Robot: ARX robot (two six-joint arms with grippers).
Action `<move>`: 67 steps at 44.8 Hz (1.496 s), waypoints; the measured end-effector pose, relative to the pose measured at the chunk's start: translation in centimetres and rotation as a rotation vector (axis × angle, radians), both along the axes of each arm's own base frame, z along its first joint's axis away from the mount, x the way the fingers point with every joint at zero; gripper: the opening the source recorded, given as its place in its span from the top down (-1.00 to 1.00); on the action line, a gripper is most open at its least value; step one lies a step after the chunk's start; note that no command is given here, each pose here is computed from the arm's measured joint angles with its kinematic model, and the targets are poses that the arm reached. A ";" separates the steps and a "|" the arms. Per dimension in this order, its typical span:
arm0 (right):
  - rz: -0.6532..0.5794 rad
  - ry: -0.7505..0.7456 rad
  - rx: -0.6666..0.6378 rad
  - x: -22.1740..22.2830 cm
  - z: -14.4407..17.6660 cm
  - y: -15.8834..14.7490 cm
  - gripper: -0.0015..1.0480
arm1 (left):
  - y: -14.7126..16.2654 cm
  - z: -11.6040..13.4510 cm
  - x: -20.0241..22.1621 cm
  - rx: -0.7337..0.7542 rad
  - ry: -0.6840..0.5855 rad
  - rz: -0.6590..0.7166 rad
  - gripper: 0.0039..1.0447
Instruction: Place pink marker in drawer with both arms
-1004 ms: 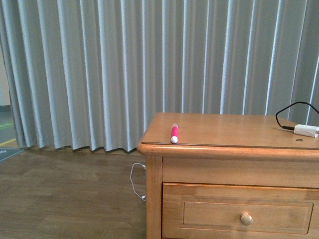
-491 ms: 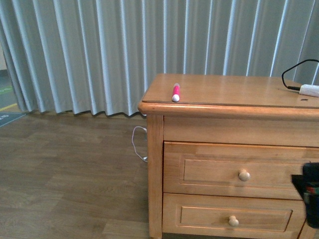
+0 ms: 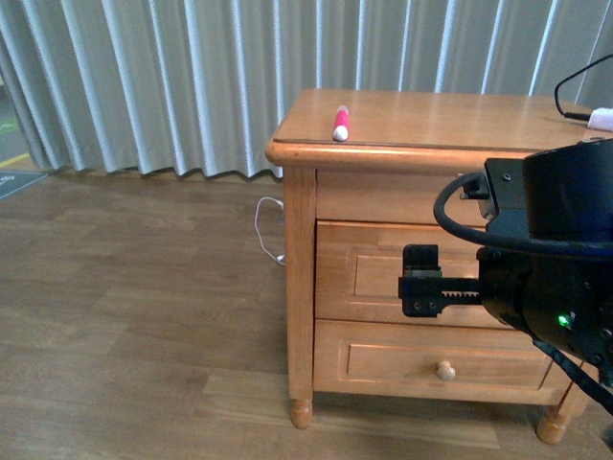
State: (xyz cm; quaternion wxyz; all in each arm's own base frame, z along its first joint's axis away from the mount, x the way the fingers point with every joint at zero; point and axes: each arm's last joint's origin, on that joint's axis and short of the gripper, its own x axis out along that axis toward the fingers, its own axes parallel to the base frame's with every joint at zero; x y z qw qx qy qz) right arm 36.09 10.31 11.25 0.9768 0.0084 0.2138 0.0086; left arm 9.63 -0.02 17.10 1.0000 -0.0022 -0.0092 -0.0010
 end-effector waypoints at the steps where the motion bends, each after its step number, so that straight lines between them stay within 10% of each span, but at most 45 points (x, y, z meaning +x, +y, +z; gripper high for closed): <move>1: -0.001 0.002 -0.001 0.2 -0.2 0.0 -0.83 | 0.0 0.0 0.0 0.000 0.000 0.000 -0.88; 67: -0.065 0.042 -0.061 7.1 -4.5 -2.3 -0.65 | 0.0 0.0 0.0 0.000 0.000 0.000 -0.88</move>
